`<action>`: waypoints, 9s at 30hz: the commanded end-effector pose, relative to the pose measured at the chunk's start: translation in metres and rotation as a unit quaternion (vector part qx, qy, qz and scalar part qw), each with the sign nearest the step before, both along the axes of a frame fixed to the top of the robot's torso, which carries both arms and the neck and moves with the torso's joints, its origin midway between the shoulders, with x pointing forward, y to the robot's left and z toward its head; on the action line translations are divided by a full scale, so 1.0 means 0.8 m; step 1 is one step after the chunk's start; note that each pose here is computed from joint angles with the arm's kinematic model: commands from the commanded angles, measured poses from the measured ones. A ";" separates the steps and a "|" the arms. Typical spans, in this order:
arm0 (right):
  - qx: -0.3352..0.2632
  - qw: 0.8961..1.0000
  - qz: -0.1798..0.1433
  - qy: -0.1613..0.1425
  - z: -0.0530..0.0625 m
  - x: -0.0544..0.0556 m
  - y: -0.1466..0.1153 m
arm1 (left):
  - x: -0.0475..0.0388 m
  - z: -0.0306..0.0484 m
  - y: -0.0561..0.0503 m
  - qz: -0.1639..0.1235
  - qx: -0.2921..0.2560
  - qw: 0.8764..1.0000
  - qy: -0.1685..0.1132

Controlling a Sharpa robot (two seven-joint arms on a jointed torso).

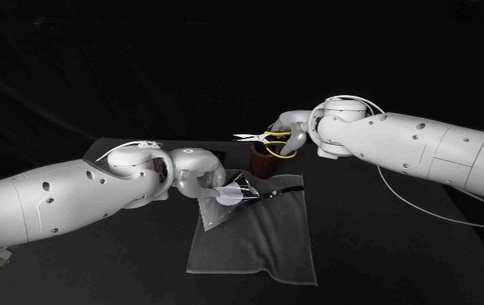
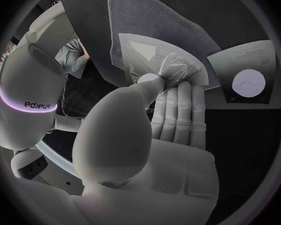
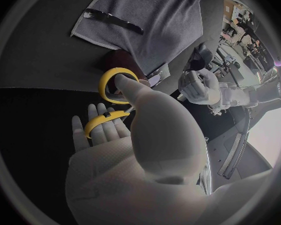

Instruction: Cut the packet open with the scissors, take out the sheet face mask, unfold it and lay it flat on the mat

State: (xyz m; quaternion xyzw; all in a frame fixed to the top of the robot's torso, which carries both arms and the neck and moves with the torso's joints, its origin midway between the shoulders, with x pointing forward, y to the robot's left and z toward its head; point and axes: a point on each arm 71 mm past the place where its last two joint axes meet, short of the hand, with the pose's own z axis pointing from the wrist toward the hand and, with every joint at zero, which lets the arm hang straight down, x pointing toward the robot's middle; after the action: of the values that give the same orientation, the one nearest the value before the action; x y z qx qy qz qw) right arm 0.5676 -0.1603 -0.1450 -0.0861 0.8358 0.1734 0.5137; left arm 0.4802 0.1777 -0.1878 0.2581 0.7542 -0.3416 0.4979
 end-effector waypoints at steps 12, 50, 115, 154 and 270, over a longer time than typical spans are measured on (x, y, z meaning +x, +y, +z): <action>0.003 1.000 -0.003 -0.005 0.002 0.001 -0.002 | 0.014 -0.0285 -0.007 0.003 0.103 0.994 -0.033; 0.009 1.000 -0.009 -0.005 0.002 0.001 -0.004 | 0.033 -0.0371 -0.008 0.061 0.151 0.984 -0.068; 0.090 0.981 0.080 -0.153 0.028 -0.043 -0.007 | 0.111 0.0844 -0.016 0.215 -0.245 0.909 0.259; 0.083 0.968 0.134 -0.194 0.033 -0.068 0.022 | 0.095 0.0767 -0.046 0.138 -0.229 0.870 0.415; 0.109 0.989 0.100 -0.004 0.067 -0.085 0.041 | 0.104 0.0427 -0.017 0.313 -0.137 0.860 0.380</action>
State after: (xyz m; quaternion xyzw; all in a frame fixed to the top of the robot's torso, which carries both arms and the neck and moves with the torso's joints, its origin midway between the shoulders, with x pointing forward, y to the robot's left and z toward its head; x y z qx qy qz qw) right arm 0.4968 -0.1255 -0.0998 -0.1175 0.8101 0.3050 0.4867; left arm 0.5625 0.1550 -0.1465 -0.2077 0.8605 -0.3708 0.2810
